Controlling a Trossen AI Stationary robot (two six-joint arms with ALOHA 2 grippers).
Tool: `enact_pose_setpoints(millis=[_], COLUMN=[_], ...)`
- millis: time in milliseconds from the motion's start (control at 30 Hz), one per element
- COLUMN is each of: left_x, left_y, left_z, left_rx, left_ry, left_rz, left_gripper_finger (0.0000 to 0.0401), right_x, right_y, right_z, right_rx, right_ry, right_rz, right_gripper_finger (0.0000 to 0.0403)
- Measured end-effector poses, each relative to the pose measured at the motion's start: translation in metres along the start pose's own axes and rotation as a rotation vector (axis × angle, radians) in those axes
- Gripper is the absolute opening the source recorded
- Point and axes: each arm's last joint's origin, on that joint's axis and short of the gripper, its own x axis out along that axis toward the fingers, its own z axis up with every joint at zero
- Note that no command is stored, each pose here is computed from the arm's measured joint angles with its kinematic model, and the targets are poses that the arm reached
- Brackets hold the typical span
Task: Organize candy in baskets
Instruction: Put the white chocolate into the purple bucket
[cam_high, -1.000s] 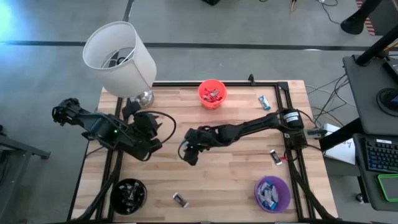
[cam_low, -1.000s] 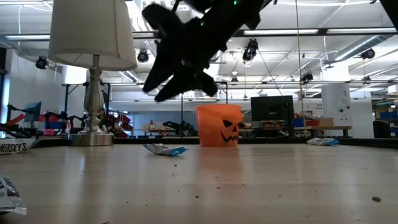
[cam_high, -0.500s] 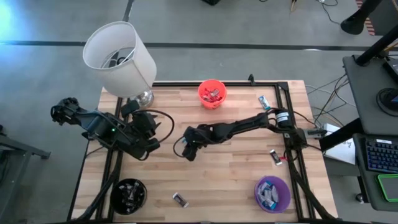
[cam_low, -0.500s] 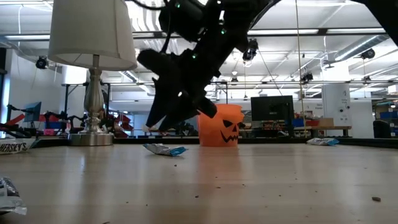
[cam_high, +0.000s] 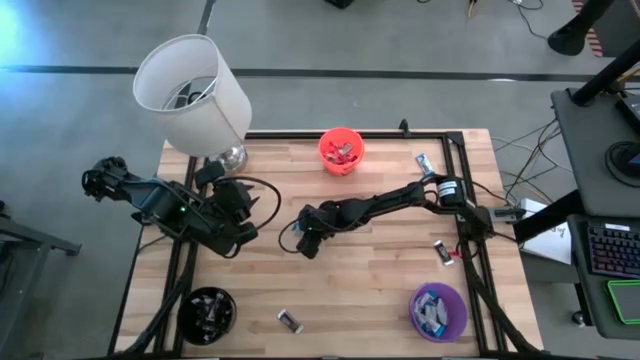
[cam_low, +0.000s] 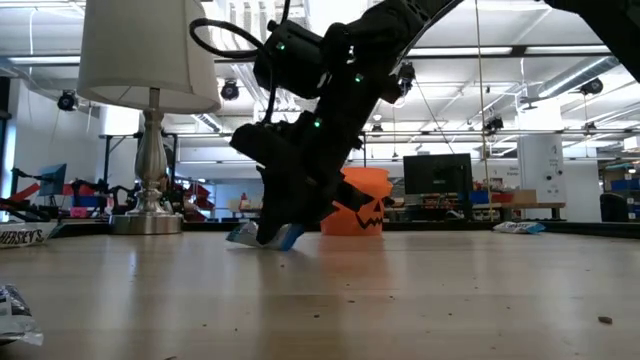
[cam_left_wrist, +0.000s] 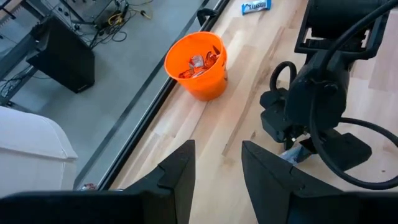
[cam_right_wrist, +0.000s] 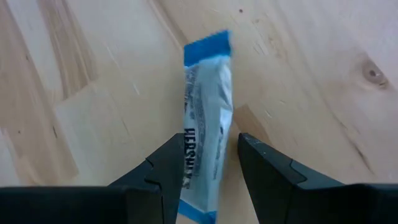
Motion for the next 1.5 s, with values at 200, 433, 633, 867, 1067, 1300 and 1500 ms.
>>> enact_pose_setpoints(millis=[200, 433, 633, 867, 1067, 1300, 1500], left_x=[0.0, 0.0, 0.0, 0.0, 0.0, 0.0, 0.0], left_y=[0.0, 0.0, 0.0, 0.0, 0.0, 0.0, 0.0], left_z=[0.0, 0.0, 0.0, 0.0, 0.0, -0.001, -0.001], left_rx=[0.0, -0.001, 0.0, 0.002, 0.013, 0.022, 0.025], left_ry=[0.0, 0.001, 0.001, 0.003, 0.004, 0.005, 0.005], left_rz=[0.001, 0.001, 0.002, 0.003, 0.004, 0.004, 0.004], left_gripper_finger=[0.0113, 0.0113, 0.0113, 0.0113, 0.0113, 0.0113, 0.0113], right_x=[0.007, 0.006, 0.004, -0.015, -0.048, -0.072, -0.099], right_y=[-0.001, -0.002, 0.0, 0.002, 0.008, 0.009, 0.012], right_z=[-0.003, -0.003, -0.001, 0.001, 0.013, 0.016, 0.004], right_rx=[0.0, 0.004, 0.007, 0.012, 0.009, 0.01, -0.015], right_ry=[0.025, 0.033, 0.043, 0.11, 0.08, 0.071, 0.155], right_rz=[0.005, 0.012, 0.053, 0.079, 0.089, 0.085, 0.033], right_gripper_finger=[0.0137, 0.0069, 0.0042, 0.0038, 0.0037, 0.002, 0.0012])
